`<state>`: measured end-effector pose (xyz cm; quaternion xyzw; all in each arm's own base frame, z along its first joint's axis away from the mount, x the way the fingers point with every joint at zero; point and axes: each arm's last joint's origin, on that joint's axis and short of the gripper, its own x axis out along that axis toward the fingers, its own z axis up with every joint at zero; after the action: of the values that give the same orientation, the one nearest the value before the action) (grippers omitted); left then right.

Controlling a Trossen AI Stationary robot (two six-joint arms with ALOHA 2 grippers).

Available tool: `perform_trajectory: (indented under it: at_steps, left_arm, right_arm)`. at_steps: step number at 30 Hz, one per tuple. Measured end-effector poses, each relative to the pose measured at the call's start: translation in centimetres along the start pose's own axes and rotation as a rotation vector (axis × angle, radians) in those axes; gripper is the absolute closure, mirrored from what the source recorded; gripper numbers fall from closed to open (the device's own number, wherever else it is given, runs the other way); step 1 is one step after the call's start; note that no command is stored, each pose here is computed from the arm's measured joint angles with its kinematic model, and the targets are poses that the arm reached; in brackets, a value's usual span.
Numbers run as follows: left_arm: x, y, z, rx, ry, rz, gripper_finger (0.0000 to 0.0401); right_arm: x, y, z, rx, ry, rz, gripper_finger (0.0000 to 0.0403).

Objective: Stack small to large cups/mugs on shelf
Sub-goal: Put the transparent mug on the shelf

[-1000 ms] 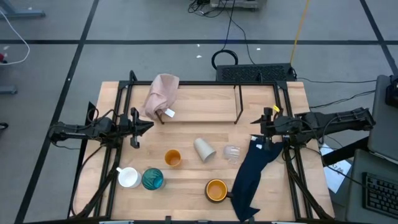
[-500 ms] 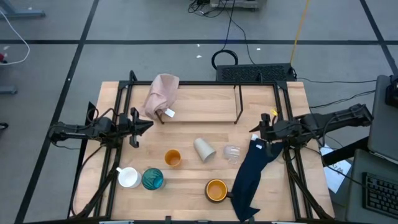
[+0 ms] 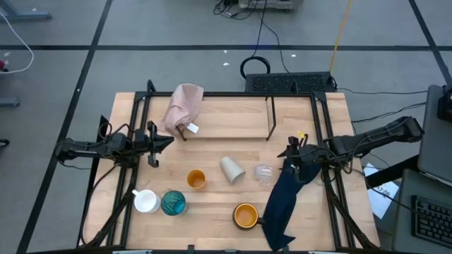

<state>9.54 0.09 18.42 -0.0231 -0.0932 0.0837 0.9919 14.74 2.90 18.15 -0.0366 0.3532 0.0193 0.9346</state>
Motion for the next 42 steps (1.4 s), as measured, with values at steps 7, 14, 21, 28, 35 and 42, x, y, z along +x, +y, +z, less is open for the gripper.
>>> perform_trajectory:
  at_steps: [7, 14, 21, 28, 35, 42]
  left_arm:
    - [0.0, 0.0, 0.0, -0.011, 0.000, 0.000, 0.0368]
    - [0.0, 0.0, 0.0, -0.016, 0.000, 0.000, 0.0368]
    - [0.0, 0.0, 0.0, -0.024, 0.000, 0.000, 0.0368]
    - [0.0, 0.0, 0.0, -0.035, 0.000, 0.000, 0.0368]
    - [0.0, 0.0, 0.0, -0.031, 0.000, 0.001, 0.0368]
    - [0.0, 0.0, 0.0, -0.035, 0.000, 0.007, 0.0368]
  right_arm:
    - [1.2, 0.1, -2.0, -0.001, -0.009, 0.001, 0.0167]
    - [2.1, 0.1, -3.4, 0.048, -0.070, 0.009, 0.0167]
    - [2.6, 0.1, -4.0, 0.053, -0.166, 0.018, 0.0167]
    - [2.9, 0.2, -4.8, 0.057, -0.193, 0.020, 0.0167]
    - [3.3, 0.2, -5.1, 0.073, -0.197, 0.023, 0.0167]
    - [4.1, 0.3, -5.0, 0.072, -0.194, 0.023, 0.0167]
